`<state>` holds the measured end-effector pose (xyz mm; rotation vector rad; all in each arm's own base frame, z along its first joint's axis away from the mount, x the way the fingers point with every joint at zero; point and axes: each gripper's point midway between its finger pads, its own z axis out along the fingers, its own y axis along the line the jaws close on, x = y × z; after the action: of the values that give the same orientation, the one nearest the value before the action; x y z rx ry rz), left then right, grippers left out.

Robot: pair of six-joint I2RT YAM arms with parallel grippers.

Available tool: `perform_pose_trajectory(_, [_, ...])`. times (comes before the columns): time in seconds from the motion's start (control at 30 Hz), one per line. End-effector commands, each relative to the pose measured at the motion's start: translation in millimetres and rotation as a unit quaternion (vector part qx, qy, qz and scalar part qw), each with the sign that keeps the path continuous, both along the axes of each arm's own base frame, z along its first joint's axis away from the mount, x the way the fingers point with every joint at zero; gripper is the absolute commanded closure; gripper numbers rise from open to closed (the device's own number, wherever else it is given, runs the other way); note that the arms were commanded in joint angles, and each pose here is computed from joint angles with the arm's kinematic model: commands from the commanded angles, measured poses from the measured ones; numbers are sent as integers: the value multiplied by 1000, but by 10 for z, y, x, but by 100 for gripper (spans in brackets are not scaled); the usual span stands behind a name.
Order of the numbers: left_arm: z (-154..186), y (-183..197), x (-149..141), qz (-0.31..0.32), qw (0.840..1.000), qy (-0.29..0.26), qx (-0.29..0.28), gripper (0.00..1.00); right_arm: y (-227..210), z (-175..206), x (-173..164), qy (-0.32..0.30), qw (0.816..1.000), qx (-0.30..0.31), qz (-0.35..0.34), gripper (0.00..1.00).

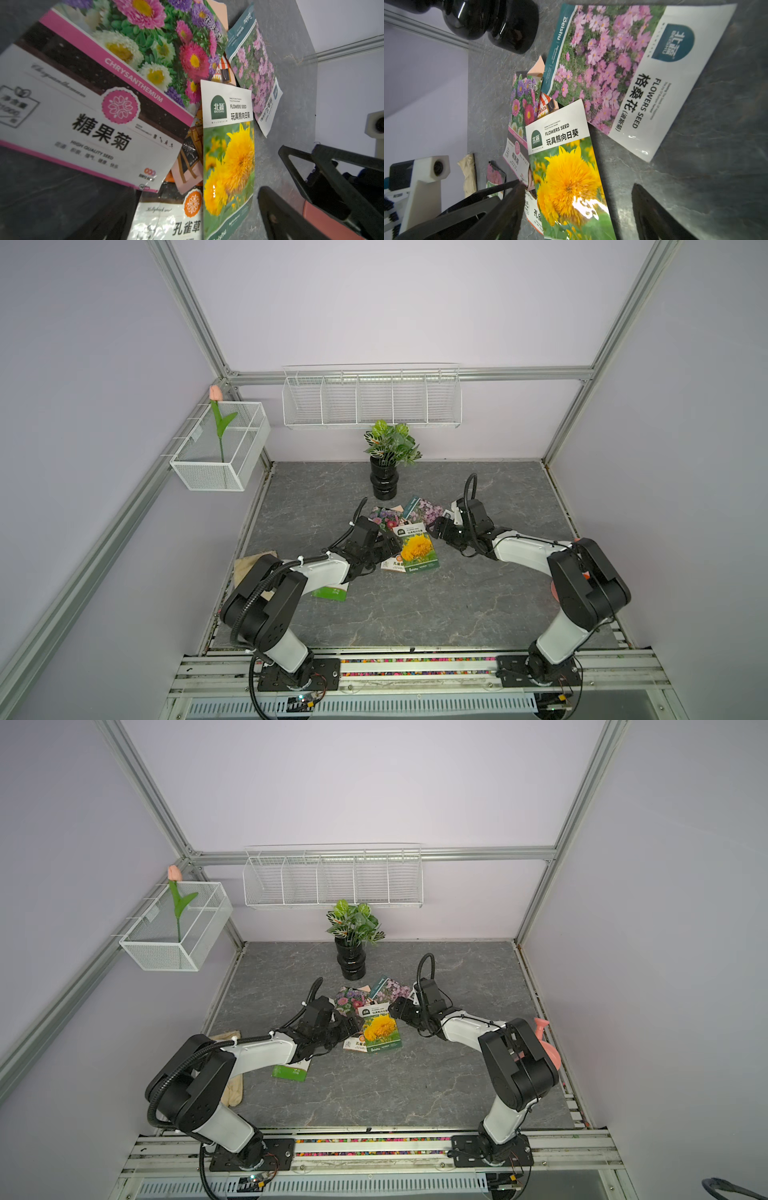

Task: Arrange the seed packets in a row
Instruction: Move the seed packet to the center of the board, then pick up the seed packet from the center of the board.

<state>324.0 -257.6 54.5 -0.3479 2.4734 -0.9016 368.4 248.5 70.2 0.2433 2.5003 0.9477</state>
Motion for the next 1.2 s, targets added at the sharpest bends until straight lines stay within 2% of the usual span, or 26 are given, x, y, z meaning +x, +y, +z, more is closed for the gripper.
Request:
perform_pose_trajectory(0.0, [68, -167, 148, -4, 1000, -12, -28, 6, 187, -52, -77, -1, 998, 32, 50, 18])
perform_pose_trajectory(0.27, [-197, -517, 403, -18, 998, 7, -68, 13, 245, -411, -106, 33, 997, 37, 61, 19])
perform_pose_trajectory(0.47, [-192, -830, 651, -37, 994, 5, -108, 25, 132, -338, 28, 14, 998, 36, 41, 26])
perform_pose_trajectory(0.57, [-67, -844, 717, -42, 995, -10, -95, 32, 17, -183, 141, -7, 999, 37, 24, 34])
perform_pose_trajectory(0.67, [55, -811, 724, -47, 996, -21, -77, 35, -135, -133, 129, -18, 999, 30, 10, 55])
perform_pose_trajectory(0.7, [87, -805, 714, -51, 996, -24, -74, 35, -154, -87, 144, -27, 999, 30, 10, 65])
perform_pose_trajectory(0.8, [166, -814, 680, -58, 995, -28, -79, 38, -194, 12, 184, -37, 999, 37, 10, 88])
perform_pose_trajectory(0.83, [176, -817, 667, -60, 995, -28, -80, 38, -198, 28, 192, -38, 998, 40, 9, 93])
perform_pose_trajectory(0.97, [236, -827, 612, -71, 993, -28, -89, 43, -223, 87, 193, -46, 997, 53, 10, 93])
perform_pose_trajectory(1.07, [349, -875, 572, -84, 989, -37, -114, 52, -242, 134, 179, -54, 996, 69, 8, 93])
perform_pose_trajectory(1.17, [462, -939, 558, -95, 985, -43, -136, 69, -262, 166, 148, -59, 996, 72, 7, 93])
